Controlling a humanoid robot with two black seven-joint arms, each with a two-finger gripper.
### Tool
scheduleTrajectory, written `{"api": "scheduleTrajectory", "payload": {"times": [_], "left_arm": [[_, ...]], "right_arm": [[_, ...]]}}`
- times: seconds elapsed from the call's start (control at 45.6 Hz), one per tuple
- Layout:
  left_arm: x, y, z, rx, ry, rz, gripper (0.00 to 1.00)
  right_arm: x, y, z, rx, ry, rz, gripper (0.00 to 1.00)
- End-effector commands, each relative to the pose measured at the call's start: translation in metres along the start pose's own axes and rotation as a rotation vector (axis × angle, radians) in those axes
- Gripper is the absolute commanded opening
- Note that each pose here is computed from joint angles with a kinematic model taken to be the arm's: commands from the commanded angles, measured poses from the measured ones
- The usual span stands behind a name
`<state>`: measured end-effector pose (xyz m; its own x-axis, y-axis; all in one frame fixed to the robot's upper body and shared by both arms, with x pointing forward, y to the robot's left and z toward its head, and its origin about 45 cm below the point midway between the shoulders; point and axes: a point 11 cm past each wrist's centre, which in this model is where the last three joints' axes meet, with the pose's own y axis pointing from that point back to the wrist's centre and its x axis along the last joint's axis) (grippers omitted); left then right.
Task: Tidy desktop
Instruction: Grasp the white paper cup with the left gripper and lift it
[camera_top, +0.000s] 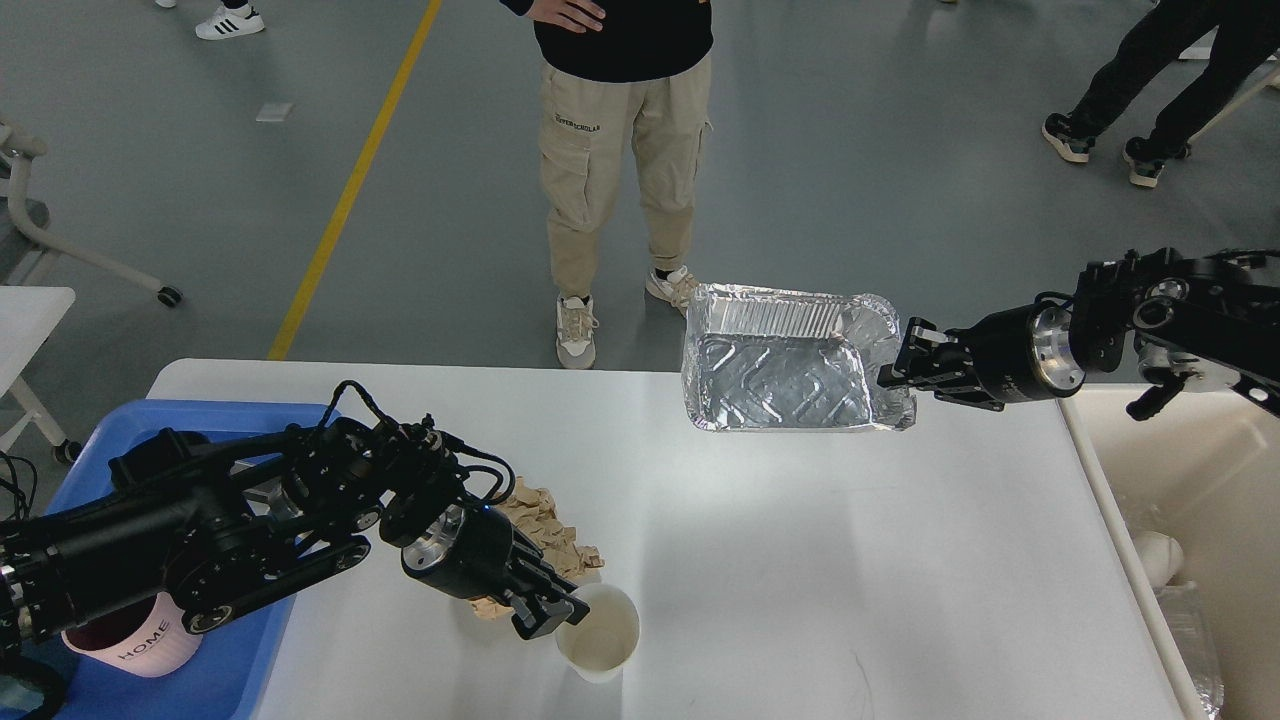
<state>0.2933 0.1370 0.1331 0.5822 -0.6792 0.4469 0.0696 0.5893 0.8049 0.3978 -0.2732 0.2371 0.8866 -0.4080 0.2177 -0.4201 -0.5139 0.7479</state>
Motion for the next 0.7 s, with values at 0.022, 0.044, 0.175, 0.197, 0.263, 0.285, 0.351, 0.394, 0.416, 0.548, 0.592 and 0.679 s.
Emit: {"api": "scheduleTrajectory", "payload": {"times": [0.022,0.044,0.175,0.197,0.263,0.285,0.351,0.394,0.416,0.548,0.592,0.679], "left_arm": [[-0.004,-0.001,0.001,-0.017,-0.009,-0.013,0.11],[-0.005,-0.002,0.002,-0.022,-0.009,-0.014,0.1],[-0.005,0.0,0.002,-0.031,-0.009,-0.012,0.06],[-0.006,0.0,0.002,-0.03,-0.008,-0.014,0.06],[-0.005,0.001,0.002,-0.033,-0.008,-0.012,0.03],[-0.006,0.002,0.001,-0.032,-0.006,-0.012,0.02],[-0.008,0.006,-0.003,-0.019,-0.002,-0.008,0.02],[-0.008,0.008,-0.004,-0.016,-0.003,-0.002,0.02],[-0.005,0.009,-0.005,-0.014,-0.004,0.008,0.02],[0.016,0.026,-0.009,-0.013,0.001,0.096,0.02],[0.029,0.037,-0.011,-0.009,0.01,0.151,0.02],[0.05,0.058,-0.012,-0.019,0.038,0.251,0.02]], "right_arm": [[0.0,0.0,0.001,-0.001,-0.002,-0.001,0.0],[0.0,0.0,0.0,0.0,-0.002,-0.001,0.0],[0.0,0.0,0.001,0.0,0.0,-0.001,0.0],[0.0,0.0,0.001,-0.001,-0.002,-0.001,0.0],[0.0,0.0,0.0,0.0,-0.002,-0.001,0.0],[-0.001,0.0,0.001,-0.001,-0.002,0.0,0.0],[-0.001,0.0,0.003,-0.003,-0.004,0.0,0.0],[-0.002,-0.001,0.004,-0.006,-0.006,-0.002,0.0],[-0.002,-0.001,0.004,-0.004,-0.006,-0.002,0.0],[-0.003,-0.001,0.006,-0.006,-0.011,-0.005,0.0],[-0.003,-0.001,0.005,-0.006,-0.009,-0.005,0.0],[-0.003,-0.002,0.005,-0.006,-0.009,-0.005,0.0]]}}
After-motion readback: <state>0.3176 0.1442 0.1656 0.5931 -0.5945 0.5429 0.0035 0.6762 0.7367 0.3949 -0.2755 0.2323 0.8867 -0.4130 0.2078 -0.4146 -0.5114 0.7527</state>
